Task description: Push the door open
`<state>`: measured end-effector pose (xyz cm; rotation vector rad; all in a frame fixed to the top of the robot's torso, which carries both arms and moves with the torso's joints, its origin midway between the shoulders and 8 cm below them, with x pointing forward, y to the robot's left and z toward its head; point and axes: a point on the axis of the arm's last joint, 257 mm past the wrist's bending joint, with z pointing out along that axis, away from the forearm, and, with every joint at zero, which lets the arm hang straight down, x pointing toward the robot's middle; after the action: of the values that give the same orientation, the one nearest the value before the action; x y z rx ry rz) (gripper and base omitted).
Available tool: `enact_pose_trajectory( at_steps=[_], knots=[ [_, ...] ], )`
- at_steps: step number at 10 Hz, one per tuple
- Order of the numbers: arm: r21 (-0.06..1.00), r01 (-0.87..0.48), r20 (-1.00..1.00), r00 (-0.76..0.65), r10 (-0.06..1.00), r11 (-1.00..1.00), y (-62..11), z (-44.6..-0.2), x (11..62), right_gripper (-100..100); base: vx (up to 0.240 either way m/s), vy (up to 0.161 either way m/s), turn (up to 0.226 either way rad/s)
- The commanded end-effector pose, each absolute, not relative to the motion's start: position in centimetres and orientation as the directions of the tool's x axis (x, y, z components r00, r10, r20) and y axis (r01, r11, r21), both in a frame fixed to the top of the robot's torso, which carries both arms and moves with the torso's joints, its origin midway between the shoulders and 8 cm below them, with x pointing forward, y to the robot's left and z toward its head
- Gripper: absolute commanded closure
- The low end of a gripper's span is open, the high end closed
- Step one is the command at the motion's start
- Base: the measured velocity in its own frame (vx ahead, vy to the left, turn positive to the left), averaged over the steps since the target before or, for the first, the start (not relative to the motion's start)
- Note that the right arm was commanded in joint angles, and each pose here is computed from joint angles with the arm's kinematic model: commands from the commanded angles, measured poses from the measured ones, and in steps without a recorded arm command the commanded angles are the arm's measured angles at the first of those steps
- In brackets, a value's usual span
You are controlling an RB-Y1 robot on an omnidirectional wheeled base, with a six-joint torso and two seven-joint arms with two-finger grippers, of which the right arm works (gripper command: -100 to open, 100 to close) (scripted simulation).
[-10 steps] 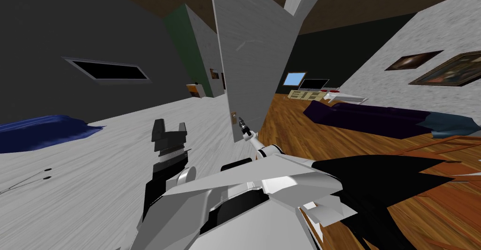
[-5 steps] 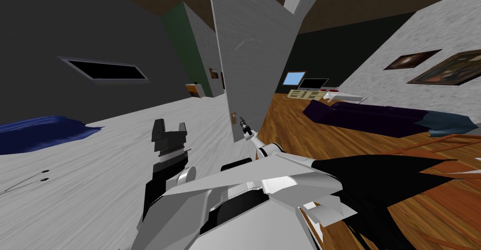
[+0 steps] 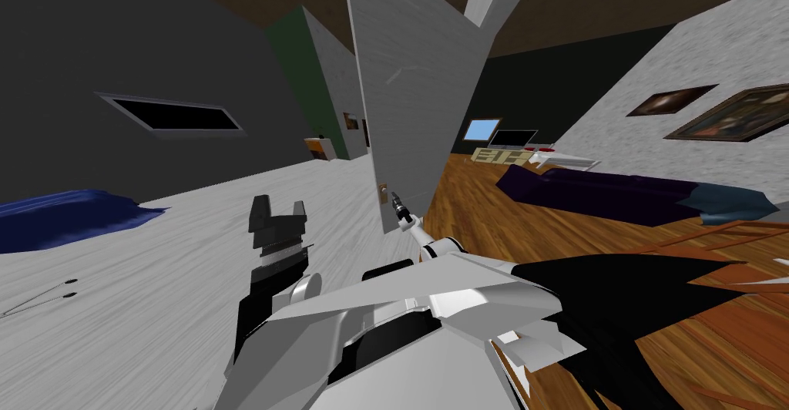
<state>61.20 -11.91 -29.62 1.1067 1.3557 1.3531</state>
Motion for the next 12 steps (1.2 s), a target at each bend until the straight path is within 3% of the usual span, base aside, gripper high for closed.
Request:
enact_pose_trajectory(
  at_steps=[1,6,12],
  knots=[
    [1.0,0.0,-0.002,-0.198,0.98,0.002,-11.9,-29.6,61.2,-100,0.0,0.0,0.0],
    [1.0,0.0,-0.002,-0.198,0.98,0.002,-11.9,-29.6,61.2,-100,-0.001,-0.001,-0.003],
    [0.999,-0.008,-0.042,-0.279,0.959,0.041,-9.8,-29.7,60.6,-100,0.002,0.021,-0.134]
  ],
)
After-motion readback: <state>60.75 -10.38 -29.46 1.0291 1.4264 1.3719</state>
